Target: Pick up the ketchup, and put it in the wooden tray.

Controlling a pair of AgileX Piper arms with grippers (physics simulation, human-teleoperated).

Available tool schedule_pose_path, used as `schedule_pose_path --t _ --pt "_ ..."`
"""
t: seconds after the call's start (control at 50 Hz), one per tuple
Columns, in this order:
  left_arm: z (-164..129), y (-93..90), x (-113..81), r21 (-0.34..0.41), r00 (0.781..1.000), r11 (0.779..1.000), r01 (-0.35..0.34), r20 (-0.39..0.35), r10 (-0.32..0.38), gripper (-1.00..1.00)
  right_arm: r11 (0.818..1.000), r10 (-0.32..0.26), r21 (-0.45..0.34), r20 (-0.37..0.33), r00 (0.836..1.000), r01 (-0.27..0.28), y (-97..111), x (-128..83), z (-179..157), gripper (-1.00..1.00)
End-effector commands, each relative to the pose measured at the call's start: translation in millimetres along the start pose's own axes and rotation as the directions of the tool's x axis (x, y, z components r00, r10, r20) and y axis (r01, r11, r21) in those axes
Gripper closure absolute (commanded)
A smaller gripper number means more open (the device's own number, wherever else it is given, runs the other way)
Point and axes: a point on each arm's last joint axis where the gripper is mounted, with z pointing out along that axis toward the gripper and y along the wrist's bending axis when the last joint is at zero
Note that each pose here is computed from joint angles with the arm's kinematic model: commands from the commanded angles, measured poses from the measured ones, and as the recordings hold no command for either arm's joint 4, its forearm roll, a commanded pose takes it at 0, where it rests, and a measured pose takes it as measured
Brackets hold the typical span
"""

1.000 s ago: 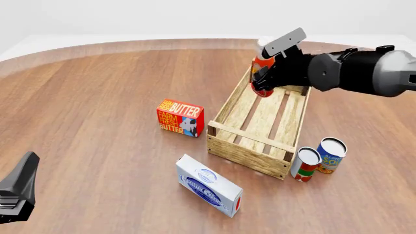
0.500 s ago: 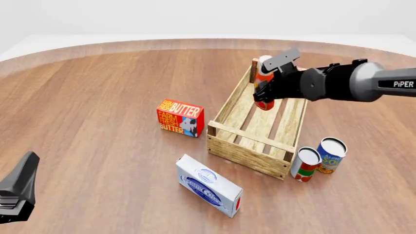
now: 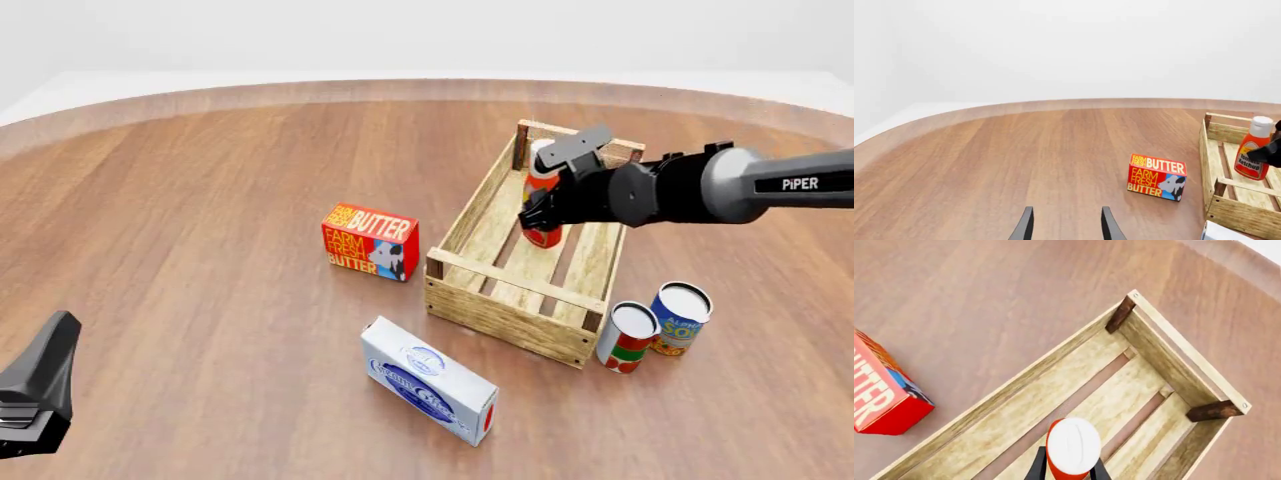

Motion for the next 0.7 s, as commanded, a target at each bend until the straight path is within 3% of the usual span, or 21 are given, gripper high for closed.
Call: schedule_pose_path --t 0.02,0.68,0.7 --pt "0 0.0 0.0 0.000 1.000 1.000 0.000 0.000 0.000 -1.00 1.000 -0.017 -0.004 -0.005 1.000 0.017 3 6 6 1.00" --pt "0 0.0 0.0 0.000 1.000 1.000 0.000 0.000 0.000 -1.00 1.000 0.013 -0.006 -0.023 1.000 -0.013 5 18 15 1.00" --pt "0 0.0 0.0 0.000 1.000 1.000 0.000 0.000 0.000 -1.00 1.000 0.020 -0.004 -0.023 1.000 -0.020 4 18 14 -1.00"
